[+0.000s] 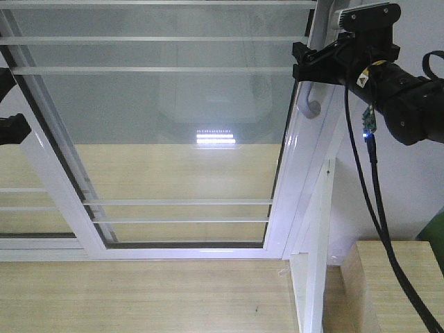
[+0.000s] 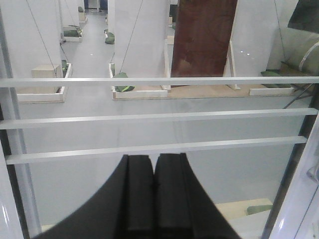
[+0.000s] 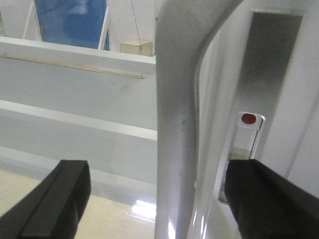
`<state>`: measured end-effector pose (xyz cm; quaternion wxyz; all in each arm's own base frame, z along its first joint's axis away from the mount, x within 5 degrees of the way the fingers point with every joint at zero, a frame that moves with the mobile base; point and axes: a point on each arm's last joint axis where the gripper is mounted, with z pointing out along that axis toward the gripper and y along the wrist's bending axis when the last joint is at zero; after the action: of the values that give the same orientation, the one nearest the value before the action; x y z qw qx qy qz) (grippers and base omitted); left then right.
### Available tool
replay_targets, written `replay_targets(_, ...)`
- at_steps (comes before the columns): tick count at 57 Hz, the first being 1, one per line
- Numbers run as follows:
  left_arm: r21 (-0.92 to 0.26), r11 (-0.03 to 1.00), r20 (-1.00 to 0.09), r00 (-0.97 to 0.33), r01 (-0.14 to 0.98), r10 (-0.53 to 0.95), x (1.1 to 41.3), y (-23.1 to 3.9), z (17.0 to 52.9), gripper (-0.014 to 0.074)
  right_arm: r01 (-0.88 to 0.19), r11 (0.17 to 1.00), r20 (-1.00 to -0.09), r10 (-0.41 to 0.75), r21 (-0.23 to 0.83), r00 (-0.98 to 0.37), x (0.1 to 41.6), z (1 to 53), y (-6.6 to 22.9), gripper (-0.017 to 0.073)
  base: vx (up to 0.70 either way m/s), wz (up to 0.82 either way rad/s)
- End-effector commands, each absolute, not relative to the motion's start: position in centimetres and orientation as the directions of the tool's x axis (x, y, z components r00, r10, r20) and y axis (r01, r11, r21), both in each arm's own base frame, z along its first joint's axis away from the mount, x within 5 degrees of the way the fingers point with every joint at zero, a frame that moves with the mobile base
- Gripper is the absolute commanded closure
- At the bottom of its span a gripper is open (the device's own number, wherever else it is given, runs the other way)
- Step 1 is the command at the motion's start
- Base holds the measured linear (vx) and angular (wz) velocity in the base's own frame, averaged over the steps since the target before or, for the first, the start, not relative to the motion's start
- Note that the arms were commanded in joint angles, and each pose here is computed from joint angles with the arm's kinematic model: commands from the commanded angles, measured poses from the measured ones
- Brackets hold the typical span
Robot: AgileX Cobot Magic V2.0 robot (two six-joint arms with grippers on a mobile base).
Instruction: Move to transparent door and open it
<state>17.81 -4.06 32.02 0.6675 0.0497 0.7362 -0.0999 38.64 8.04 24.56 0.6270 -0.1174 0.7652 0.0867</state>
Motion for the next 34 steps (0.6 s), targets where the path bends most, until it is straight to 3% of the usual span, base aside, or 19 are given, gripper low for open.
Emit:
replay_targets(1,-0.096,0.975,-0.995,0.017,0.203,-0.101,17.8,-3.9,34.1,0.0590,-0.307,0.952,-0.999,-0.029,-0.021,-0.019,39.0,27.9,8.3,-0.0035,0.00,0.00)
replay_targets(34,-0.095,0.975,-0.995,0.017,0.203,-0.100,17.8,-3.9,34.1,0.0590,-0.269,0.963,-1.000,0.008,0.000,0.028,40.5,26.6,8.1,-0.0035,0.00,0.00)
